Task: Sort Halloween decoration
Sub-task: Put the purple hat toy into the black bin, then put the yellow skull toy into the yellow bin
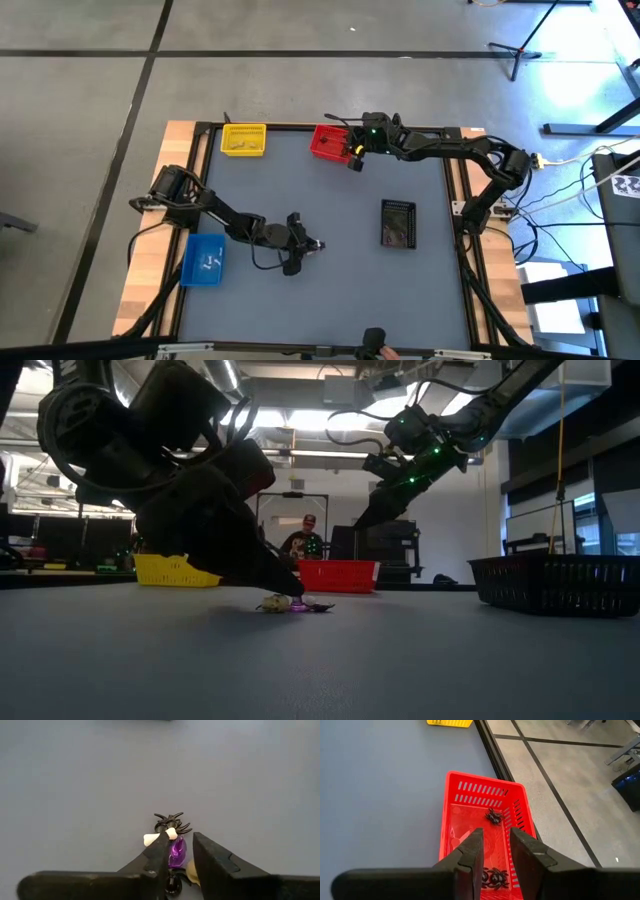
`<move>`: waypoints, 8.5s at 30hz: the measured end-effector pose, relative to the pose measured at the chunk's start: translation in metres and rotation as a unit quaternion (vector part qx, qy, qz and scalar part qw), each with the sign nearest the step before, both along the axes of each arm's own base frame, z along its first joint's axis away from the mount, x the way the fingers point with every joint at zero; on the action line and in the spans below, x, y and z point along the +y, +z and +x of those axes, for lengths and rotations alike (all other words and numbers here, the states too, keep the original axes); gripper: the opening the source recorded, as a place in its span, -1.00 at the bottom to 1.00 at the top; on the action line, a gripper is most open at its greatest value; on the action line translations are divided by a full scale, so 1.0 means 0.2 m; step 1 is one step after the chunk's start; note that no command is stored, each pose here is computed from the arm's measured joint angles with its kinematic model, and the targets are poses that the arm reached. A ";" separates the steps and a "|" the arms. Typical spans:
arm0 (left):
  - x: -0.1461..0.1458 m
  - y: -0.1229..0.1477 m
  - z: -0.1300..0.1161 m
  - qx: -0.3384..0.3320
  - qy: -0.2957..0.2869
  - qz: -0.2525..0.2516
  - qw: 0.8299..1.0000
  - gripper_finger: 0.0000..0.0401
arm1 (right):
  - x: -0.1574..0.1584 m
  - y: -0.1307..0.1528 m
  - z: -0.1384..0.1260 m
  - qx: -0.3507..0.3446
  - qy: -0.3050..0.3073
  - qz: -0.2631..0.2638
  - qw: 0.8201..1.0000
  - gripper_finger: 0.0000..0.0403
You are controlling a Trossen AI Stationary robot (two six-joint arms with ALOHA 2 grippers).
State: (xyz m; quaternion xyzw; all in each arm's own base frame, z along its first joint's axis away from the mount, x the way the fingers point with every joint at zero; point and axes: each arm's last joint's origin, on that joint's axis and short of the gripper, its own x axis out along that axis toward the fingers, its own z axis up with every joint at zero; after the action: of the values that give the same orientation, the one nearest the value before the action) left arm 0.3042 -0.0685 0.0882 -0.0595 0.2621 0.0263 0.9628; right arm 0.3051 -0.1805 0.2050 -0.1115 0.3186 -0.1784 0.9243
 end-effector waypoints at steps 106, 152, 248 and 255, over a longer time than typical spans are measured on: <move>0.12 0.10 1.03 -0.200 -0.008 0.086 0.976 -0.45 | 0.18 0.40 -0.21 -0.118 0.106 0.119 0.980 -0.53; -0.18 0.41 0.28 0.019 0.033 -0.041 0.998 -0.46 | 0.19 0.38 -0.22 -0.098 0.104 0.130 0.981 -0.53; -0.24 0.16 0.14 0.194 0.134 -0.034 0.971 -0.46 | 0.19 0.38 -0.22 -0.097 0.102 0.129 0.981 -0.53; -0.24 0.16 0.13 0.208 0.129 -0.035 0.969 -0.58 | 0.19 0.38 -0.22 -0.097 0.103 0.129 0.981 -0.53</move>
State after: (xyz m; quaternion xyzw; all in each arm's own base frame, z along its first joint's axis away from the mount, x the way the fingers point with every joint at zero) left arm 0.3304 -0.1168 0.1194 -0.1195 0.4477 0.1529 0.8729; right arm 0.2616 -0.1431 0.2810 -0.0051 0.2344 -0.0499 0.9708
